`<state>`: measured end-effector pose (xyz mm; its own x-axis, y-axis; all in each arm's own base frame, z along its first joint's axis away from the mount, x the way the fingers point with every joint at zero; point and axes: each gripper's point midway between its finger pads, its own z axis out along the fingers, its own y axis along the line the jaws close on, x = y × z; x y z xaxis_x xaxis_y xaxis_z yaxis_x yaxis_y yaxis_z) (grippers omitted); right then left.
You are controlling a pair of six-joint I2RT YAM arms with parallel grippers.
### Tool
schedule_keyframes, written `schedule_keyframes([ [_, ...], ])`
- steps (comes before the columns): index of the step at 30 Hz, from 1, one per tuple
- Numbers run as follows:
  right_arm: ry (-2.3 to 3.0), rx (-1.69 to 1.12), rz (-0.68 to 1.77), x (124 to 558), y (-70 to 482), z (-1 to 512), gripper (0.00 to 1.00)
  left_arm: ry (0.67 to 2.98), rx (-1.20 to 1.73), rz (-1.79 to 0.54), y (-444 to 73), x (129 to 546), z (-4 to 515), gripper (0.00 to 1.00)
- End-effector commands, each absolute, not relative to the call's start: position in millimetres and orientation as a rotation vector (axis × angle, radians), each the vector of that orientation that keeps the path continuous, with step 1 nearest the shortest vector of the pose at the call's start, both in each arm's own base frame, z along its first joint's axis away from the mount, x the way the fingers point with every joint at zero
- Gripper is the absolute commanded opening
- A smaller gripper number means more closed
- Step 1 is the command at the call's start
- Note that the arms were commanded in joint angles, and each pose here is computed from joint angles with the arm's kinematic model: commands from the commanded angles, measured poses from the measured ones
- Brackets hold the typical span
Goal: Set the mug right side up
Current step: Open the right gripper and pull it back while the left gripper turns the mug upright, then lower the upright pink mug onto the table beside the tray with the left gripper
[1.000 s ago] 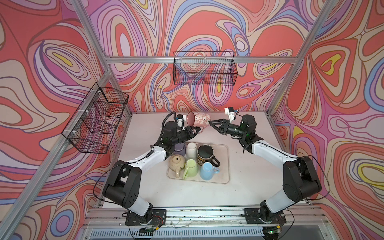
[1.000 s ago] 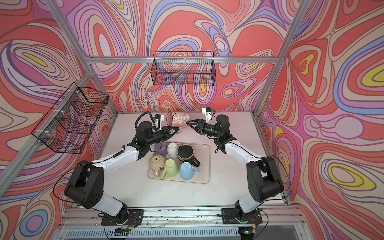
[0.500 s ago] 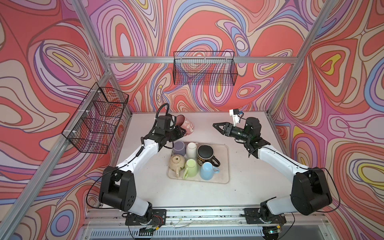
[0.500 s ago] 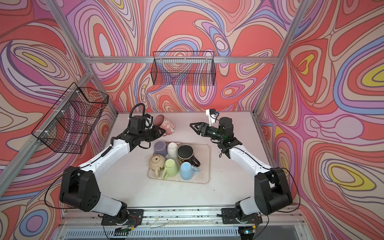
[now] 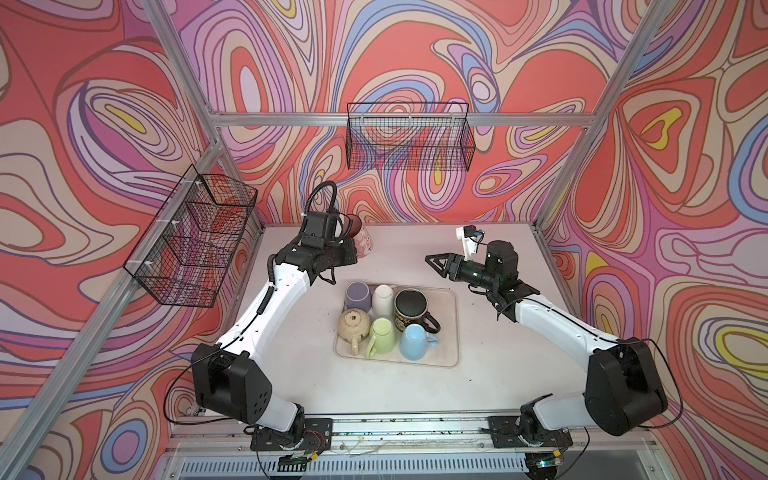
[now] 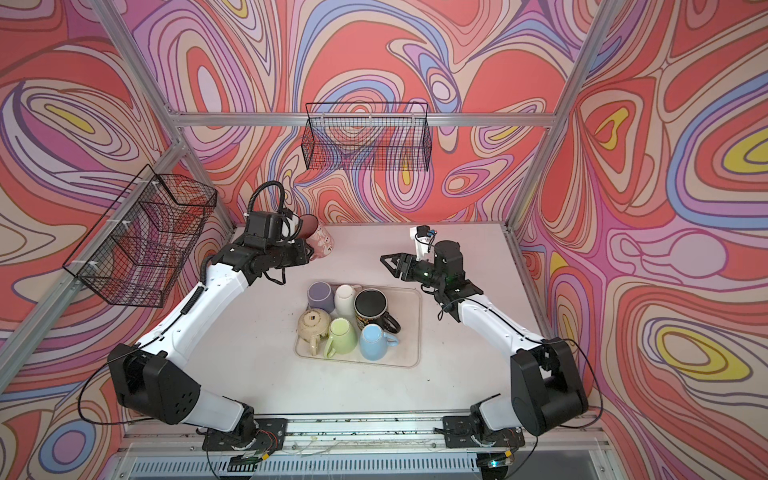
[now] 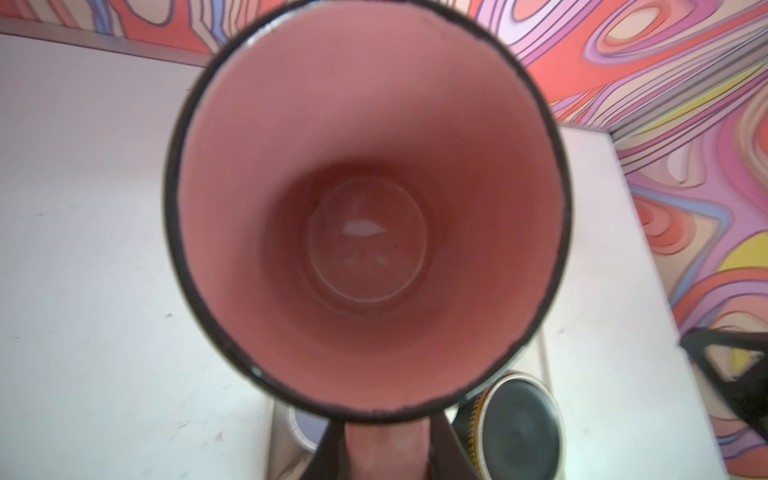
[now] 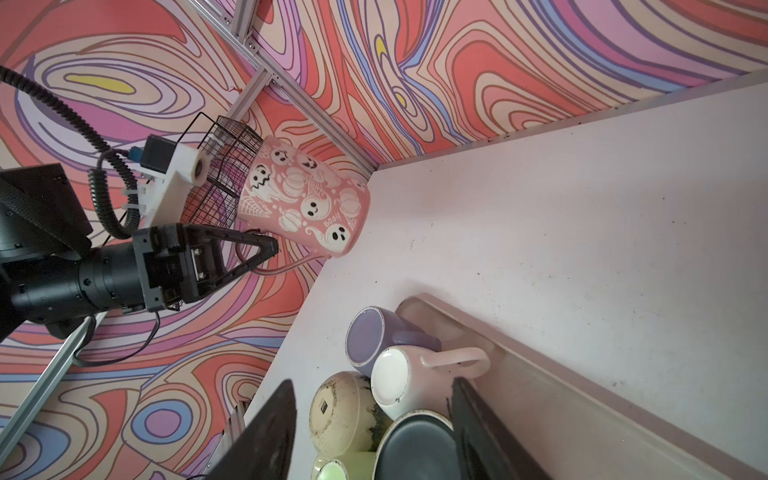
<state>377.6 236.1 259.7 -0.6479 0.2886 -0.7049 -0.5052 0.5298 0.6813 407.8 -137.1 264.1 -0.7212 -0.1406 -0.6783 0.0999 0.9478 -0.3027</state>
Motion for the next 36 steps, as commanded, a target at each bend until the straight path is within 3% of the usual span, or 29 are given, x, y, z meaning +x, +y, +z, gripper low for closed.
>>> schedule_keyframes([
  [1, 1.938, -0.224, 1.188, 369, 244, 256, 0.60, 2.172, 0.065, -0.214, -112, 420, 325, 0.00],
  [23, 1.979, -0.287, 1.254, 361, 268, 224, 0.59, 2.202, -0.019, -0.045, -78, 472, 276, 0.00],
  [36, 2.010, -0.275, 1.254, 365, 270, 210, 0.57, 2.121, -0.067, -0.132, -58, 512, 236, 0.00],
])
